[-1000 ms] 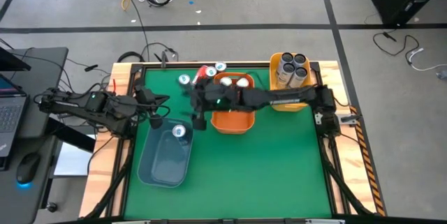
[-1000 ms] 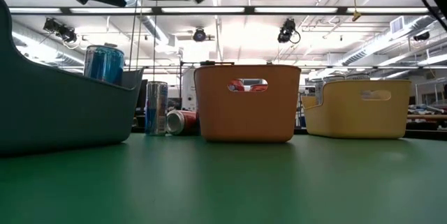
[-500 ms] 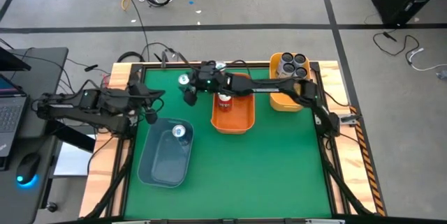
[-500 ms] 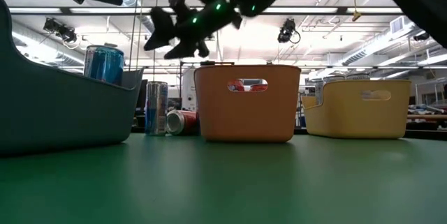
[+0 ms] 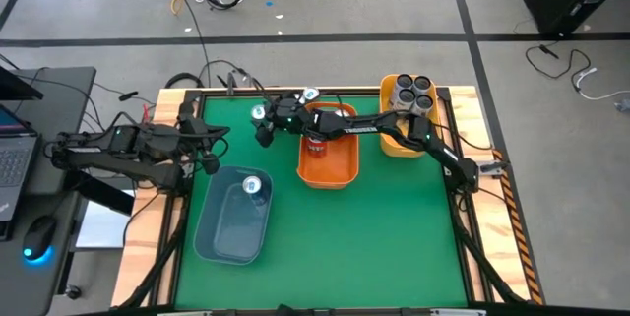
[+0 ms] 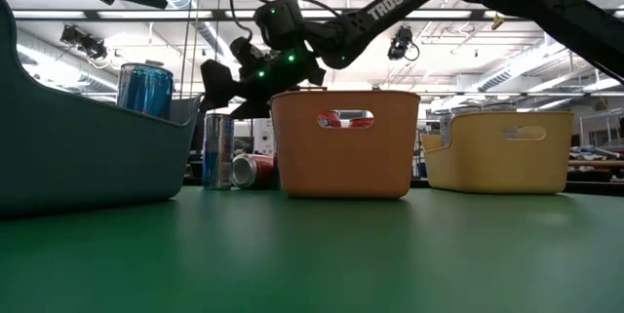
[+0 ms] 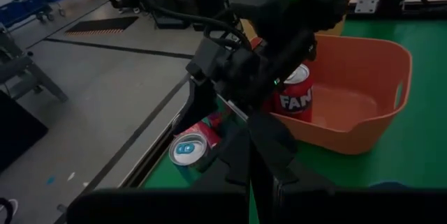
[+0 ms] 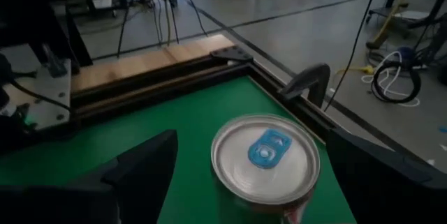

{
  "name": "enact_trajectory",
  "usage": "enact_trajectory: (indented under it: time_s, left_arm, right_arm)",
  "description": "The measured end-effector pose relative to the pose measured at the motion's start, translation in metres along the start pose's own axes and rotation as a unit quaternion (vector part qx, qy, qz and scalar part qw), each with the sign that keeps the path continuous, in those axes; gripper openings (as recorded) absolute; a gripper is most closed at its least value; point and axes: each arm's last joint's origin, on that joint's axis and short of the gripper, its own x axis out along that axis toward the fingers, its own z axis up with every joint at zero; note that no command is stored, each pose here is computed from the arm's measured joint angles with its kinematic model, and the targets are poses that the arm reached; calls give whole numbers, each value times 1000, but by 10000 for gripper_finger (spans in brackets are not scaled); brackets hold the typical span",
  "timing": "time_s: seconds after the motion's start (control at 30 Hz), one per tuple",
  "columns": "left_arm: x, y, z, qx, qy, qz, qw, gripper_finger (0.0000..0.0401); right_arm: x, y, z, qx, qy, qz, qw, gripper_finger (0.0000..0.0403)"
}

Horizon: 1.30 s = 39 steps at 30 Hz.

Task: Sort soda cans
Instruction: Put the blue soda can into the blue bin

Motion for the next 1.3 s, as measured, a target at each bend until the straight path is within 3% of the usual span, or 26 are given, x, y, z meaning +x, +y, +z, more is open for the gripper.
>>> enact_trajectory:
  time_s: [0.17, 0.53, 0.73, 1.03, 1.3]
  left_arm:
    - [0, 0, 0, 0, 0, 0, 1000, 5]
    - [0, 0, 0, 0, 1, 0, 1000, 5]
    - [0, 0, 0, 0, 2, 0, 1000, 5]
    - [0, 0, -1, 2, 3, 0, 1000, 5]
    - [0, 0, -1, 3, 5, 0, 1000, 5]
  right_arm:
    - [1, -2, 0, -1, -1, 1, 1000, 348]
    - [2, -8, -2, -7, 18, 7, 1000, 296]
    - [1, -6, -1, -17, 13, 5, 1000, 306]
    - [-6, -4, 28, -50, 60, 2, 997, 330]
    - [-3, -5, 17, -63, 89, 11, 994, 324]
